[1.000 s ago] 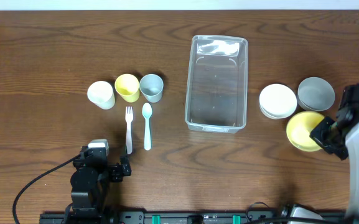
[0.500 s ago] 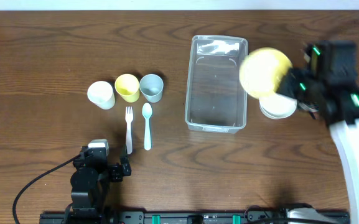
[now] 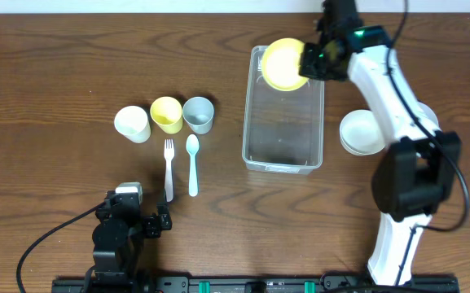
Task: Pack container
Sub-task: 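Carry the yellow bowl into the clear container and release it, then move the right gripper to the grey bowl and grasp its rim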
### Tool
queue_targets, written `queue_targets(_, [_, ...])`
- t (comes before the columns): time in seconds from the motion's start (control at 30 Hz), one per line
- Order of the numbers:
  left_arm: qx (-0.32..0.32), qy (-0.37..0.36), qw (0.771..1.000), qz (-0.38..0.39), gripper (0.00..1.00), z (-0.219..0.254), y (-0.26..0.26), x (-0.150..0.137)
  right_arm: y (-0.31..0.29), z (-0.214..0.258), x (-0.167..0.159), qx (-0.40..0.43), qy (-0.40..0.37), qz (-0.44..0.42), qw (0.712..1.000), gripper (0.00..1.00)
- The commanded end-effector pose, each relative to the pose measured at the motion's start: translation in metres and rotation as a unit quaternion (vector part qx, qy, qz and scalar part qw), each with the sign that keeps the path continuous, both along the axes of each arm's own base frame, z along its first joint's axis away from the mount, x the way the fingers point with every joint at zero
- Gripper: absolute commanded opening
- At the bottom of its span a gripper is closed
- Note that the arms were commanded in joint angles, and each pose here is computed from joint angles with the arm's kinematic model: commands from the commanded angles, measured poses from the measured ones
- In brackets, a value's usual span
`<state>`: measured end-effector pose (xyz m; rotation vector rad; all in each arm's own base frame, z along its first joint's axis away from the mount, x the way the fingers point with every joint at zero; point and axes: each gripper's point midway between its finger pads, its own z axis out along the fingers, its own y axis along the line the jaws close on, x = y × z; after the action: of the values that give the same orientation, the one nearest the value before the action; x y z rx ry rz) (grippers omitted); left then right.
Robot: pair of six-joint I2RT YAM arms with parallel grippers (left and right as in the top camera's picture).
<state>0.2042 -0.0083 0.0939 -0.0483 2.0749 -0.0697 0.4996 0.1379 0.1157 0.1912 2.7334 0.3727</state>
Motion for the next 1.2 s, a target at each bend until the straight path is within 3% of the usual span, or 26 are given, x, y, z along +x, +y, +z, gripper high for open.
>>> queue_targets(0.0, [-0.003,0.001,1.0,-0.002,0.98,-0.003,-0.001,0.0,0.031,-0.007,0.006,0.02,-0.006,0.02,1.0,0.01])
queue_targets(0.23, [-0.003,0.001,1.0,-0.002,0.98,-0.003,-0.001,0.0,0.041,-0.02,0.01,0.002,-0.009,0.01,1.0,0.01])
queue_targets(0.3, [-0.003,0.001,1.0,-0.002,0.98,-0.003,-0.001,0.0,0.04,-0.017,0.011,-0.001,-0.013,0.009,1.0,0.08])
queue_targets(0.33, [-0.003,0.001,1.0,-0.002,0.98,-0.003,-0.001,0.0,0.038,-0.015,0.011,-0.003,-0.015,0.009,1.0,0.12])
queue_targets(0.37, [-0.003,0.001,1.0,-0.002,0.98,-0.003,-0.001,0.0,0.037,-0.013,0.011,-0.006,-0.019,0.017,1.0,0.3])
queue_targets(0.4, [-0.003,0.001,1.0,-0.002,0.98,-0.003,-0.001,0.0,0.036,-0.009,0.011,-0.01,-0.021,0.023,0.999,0.39])
queue_targets(0.5, [-0.003,0.001,1.0,-0.002,0.98,-0.003,-0.001,0.0,0.029,0.007,0.008,-0.02,-0.031,0.03,0.999,0.54])
queue_targets(0.67, [-0.003,0.001,1.0,-0.001,0.98,-0.003,-0.001,0.0,-0.01,0.067,-0.004,-0.046,-0.069,-0.002,0.997,0.61])
queue_targets(0.87, [-0.003,0.001,1.0,-0.002,0.98,-0.003,-0.001,0.0,-0.087,0.13,-0.043,-0.06,-0.076,-0.074,0.993,0.65])
queue_targets(1.03, [-0.003,0.001,1.0,-0.002,0.98,-0.003,-0.001,0.0,-0.162,0.126,-0.082,-0.073,-0.006,-0.153,0.986,0.65])
queue_targets(1.17, [-0.003,0.001,1.0,-0.002,0.98,-0.003,-0.001,0.0,-0.212,0.093,-0.104,-0.079,0.058,-0.21,0.973,0.65])
